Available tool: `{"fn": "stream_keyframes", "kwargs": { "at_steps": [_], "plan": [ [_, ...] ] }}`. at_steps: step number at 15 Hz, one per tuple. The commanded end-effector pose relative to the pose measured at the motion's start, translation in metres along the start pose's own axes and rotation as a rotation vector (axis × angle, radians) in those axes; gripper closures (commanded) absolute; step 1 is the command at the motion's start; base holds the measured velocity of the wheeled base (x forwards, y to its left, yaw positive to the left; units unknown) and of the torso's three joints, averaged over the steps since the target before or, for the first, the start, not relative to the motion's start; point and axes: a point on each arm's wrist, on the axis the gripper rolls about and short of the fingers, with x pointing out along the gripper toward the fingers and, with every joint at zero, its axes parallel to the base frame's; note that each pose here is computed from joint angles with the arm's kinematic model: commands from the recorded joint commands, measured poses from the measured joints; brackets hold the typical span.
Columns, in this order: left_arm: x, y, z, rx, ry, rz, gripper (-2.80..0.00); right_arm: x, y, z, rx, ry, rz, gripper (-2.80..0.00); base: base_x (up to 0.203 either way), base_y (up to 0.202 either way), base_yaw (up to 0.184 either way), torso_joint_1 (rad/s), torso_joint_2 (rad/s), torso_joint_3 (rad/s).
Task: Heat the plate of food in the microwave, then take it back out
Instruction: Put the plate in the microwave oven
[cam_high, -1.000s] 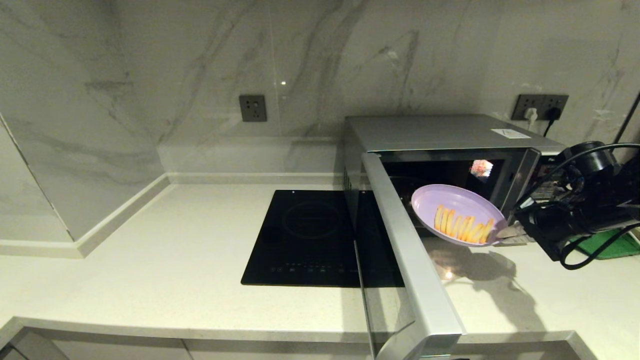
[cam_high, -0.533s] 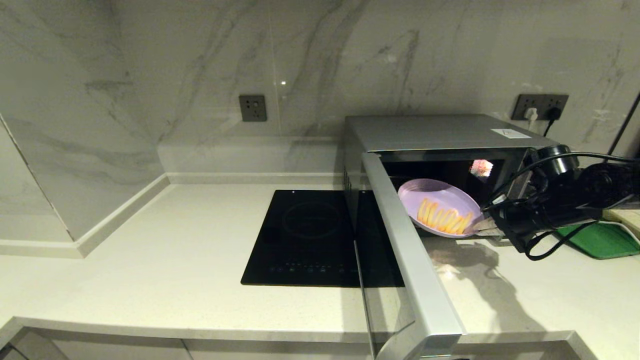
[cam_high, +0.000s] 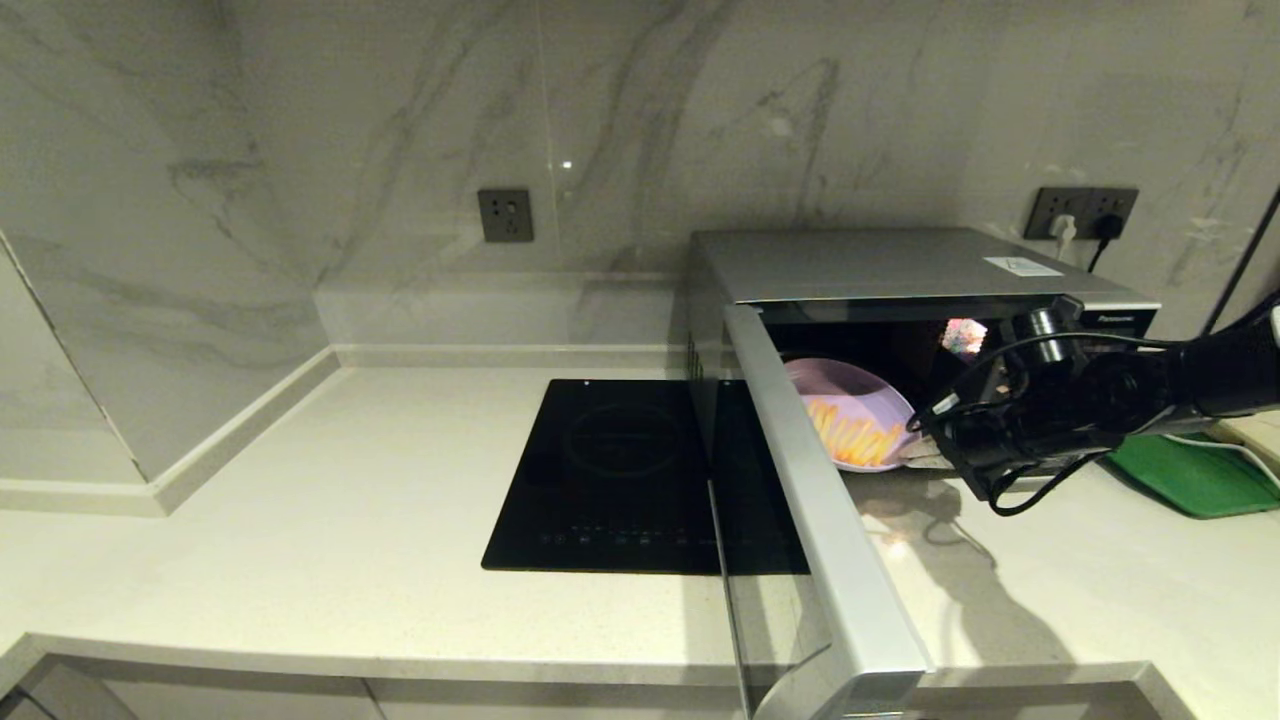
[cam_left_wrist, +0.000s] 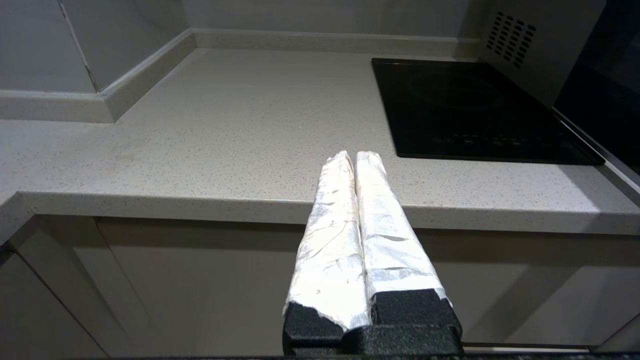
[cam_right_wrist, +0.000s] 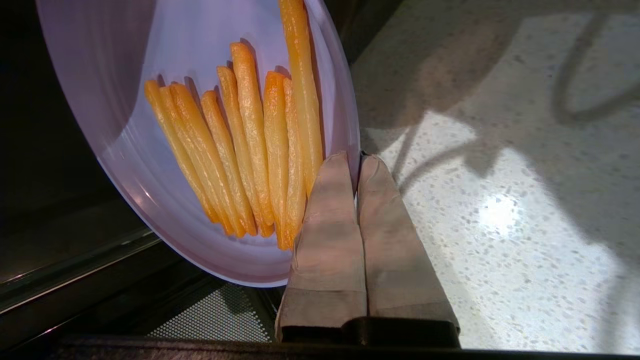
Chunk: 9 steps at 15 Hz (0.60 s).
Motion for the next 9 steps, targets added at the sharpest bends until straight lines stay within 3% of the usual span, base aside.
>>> {"fn": "stream_keyframes", "kwargs": {
  "at_steps": [1, 7, 9],
  "plan": [
    [0.000, 0.000, 0.000, -0.001, -0.001, 0.002, 0.00, 0.010, 0.002, 0.001, -0.001, 0.006, 0.002, 0.00, 0.000, 0.000, 0.000, 0.000, 0.00, 0.000],
    [0.000, 0.000, 0.000, -0.001, -0.001, 0.002, 0.00, 0.027, 0.007, 0.005, -0.012, -0.009, 0.026, 0.00, 0.000, 0.000, 0.000, 0.000, 0.00, 0.000],
    [0.000, 0.000, 0.000, -0.001, -0.001, 0.001, 0.00, 0.033, 0.007, 0.008, 0.003, -0.053, 0.031, 0.00, 0.000, 0.000, 0.000, 0.000, 0.00, 0.000]
  ]
}}
